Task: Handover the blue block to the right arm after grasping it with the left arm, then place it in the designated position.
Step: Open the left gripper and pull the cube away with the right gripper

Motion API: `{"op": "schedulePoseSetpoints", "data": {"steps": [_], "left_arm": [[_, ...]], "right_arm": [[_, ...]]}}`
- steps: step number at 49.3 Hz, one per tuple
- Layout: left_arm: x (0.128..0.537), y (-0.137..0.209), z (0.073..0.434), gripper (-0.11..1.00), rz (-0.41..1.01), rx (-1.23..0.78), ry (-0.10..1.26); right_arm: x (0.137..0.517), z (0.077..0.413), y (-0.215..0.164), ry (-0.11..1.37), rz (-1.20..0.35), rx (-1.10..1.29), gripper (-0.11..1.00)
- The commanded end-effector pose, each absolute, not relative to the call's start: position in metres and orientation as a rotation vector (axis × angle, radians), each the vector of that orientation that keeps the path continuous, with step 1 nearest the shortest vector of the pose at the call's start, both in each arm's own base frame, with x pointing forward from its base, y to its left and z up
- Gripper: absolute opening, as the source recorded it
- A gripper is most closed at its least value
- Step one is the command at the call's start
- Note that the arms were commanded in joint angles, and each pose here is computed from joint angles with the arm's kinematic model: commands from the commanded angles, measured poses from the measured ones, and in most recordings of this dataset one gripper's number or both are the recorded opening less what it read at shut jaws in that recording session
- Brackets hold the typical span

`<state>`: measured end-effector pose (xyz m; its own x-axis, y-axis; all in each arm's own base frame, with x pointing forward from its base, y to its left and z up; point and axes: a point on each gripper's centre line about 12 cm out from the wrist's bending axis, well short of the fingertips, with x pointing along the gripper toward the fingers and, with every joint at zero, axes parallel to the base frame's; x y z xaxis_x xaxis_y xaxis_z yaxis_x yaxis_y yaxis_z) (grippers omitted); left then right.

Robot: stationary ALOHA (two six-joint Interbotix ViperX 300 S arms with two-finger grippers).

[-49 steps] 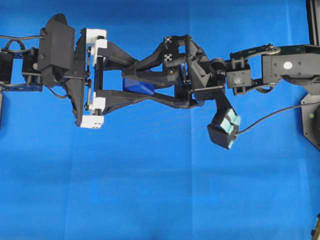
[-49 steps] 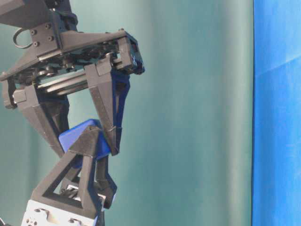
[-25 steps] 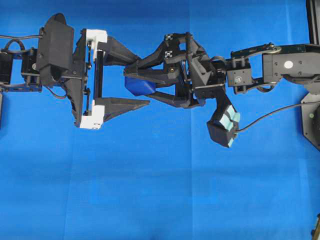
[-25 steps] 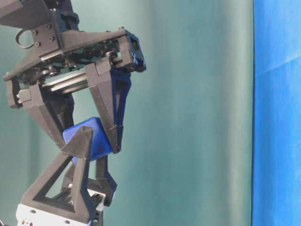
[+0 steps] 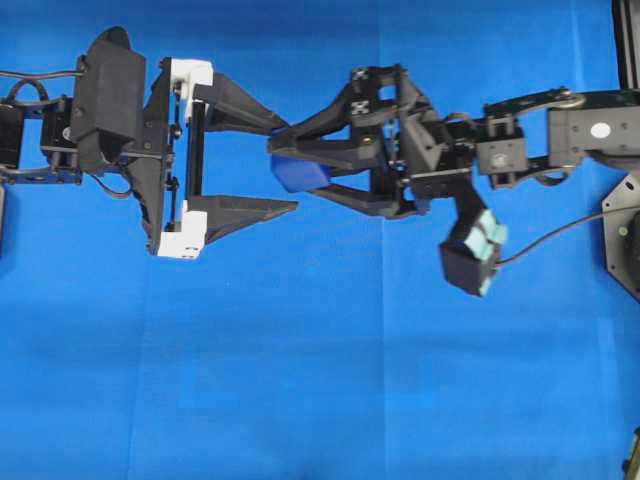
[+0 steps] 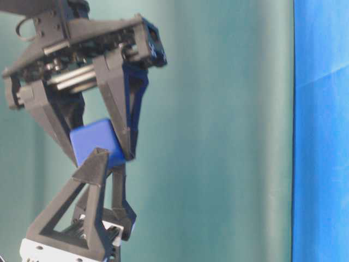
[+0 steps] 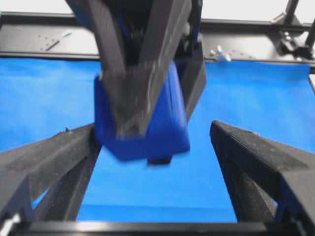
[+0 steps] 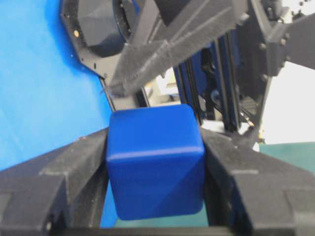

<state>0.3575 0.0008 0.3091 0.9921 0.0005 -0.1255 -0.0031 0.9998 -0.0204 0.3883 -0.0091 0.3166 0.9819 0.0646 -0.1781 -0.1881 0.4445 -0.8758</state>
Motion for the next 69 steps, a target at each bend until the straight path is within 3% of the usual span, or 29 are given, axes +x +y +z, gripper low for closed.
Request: {"op": "schedulePoseSetpoints", "data": {"steps": [1, 24, 45, 60, 69], "left_arm": [[0.352, 0.001, 0.321, 0.93, 0.002, -0.02, 0.084], [0.339, 0.001, 0.321, 0.93, 0.002, -0.019, 0.078], [0.339, 0.001, 0.322, 0.93, 0.001, -0.016, 0.075], [0.339, 0.001, 0.323, 0.93, 0.001, -0.008, 0.074], [0.339, 0.001, 0.324, 0.93, 0.001, -0.004, 0.072]], "right_arm": [[0.376, 0.332, -0.007, 0.083, 0.136, -1.097, 0.45], [0.322, 0.338, -0.003, 0.088, 0.111, -1.104, 0.44], [0.317, 0.339, -0.001, 0.09, 0.11, -1.091, 0.44], [0.316, 0.339, -0.001, 0.109, 0.087, -0.938, 0.44], [0.313, 0.343, -0.003, 0.115, 0.051, -0.714, 0.44]]}}
